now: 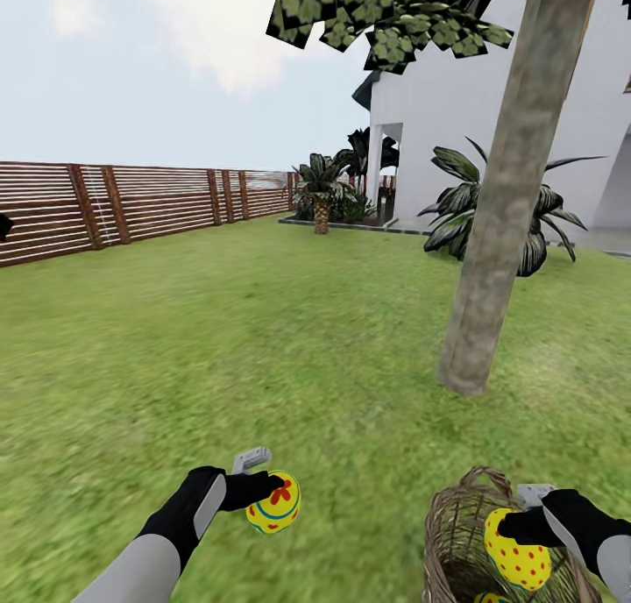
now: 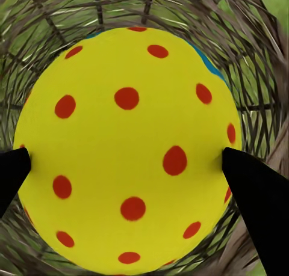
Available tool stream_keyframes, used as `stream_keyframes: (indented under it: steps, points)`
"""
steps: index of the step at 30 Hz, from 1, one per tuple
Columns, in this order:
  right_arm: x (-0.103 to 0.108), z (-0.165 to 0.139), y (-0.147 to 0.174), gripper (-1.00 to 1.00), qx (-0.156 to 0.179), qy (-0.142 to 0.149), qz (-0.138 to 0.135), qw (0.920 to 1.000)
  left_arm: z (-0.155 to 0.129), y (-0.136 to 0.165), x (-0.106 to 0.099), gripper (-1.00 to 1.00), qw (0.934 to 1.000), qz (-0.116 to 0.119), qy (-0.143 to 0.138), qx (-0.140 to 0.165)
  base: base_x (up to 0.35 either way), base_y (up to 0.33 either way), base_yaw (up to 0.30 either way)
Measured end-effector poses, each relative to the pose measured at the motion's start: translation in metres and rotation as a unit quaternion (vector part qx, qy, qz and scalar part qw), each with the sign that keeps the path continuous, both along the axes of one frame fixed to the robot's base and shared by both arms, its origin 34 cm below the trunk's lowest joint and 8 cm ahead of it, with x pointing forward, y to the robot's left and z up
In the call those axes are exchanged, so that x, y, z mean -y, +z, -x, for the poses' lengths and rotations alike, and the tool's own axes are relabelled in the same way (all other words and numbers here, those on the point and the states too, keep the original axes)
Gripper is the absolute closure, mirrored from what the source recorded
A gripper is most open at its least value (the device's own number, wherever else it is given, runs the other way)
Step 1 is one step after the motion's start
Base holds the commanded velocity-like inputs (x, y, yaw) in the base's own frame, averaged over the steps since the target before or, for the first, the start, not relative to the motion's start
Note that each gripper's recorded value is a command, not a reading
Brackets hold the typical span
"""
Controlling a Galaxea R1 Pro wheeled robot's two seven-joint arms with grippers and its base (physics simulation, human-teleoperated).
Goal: Take the three Easter eggs out of the wicker basket on the lawn in the garden, then place them on the lawn next to a single tree (choose any tree) so that all three eggs are next to the same tree and none are left in the basket.
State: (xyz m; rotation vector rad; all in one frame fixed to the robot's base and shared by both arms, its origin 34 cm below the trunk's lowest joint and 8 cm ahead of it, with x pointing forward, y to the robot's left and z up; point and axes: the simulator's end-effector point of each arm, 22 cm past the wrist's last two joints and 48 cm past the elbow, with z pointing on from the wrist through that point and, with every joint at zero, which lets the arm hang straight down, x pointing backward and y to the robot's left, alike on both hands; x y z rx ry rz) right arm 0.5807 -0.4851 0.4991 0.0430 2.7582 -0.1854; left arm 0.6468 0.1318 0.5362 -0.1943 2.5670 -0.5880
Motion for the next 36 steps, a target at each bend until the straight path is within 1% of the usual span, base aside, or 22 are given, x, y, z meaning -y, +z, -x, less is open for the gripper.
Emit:
stream_keyframes:
  steps: [5,16,18,31,36]
  points:
    - [-0.008,-0.003,0.008,1.0,-0.001,0.003,-0.004,1.0,-0.002,0.01,0.0,1.0,1.0,0.001,0.0,0.0,0.0,0.0,0.0]
    - [-0.007,-0.006,0.03,1.0,-0.001,0.003,-0.003,1.0,-0.006,0.033,-0.002,1.0,1.0,-0.001,0.001,0.001,0.0,0.0,0.0]
    - [-0.007,-0.006,0.03,1.0,-0.001,0.002,-0.003,1.0,-0.006,0.033,-0.002,1.0,1.0,0.0,0.001,0.001,0.0,0.04,0.0]
    - [-0.007,-0.005,0.029,1.0,-0.002,0.003,-0.003,1.0,-0.006,0.033,-0.002,1.0,1.0,0.0,0.001,0.001,0.0,0.274,0.0]
    - [-0.011,-0.005,0.028,1.0,-0.002,0.004,-0.006,1.0,-0.006,0.033,-0.002,1.0,1.0,-0.001,0.001,0.001,0.0,0.291,0.0]
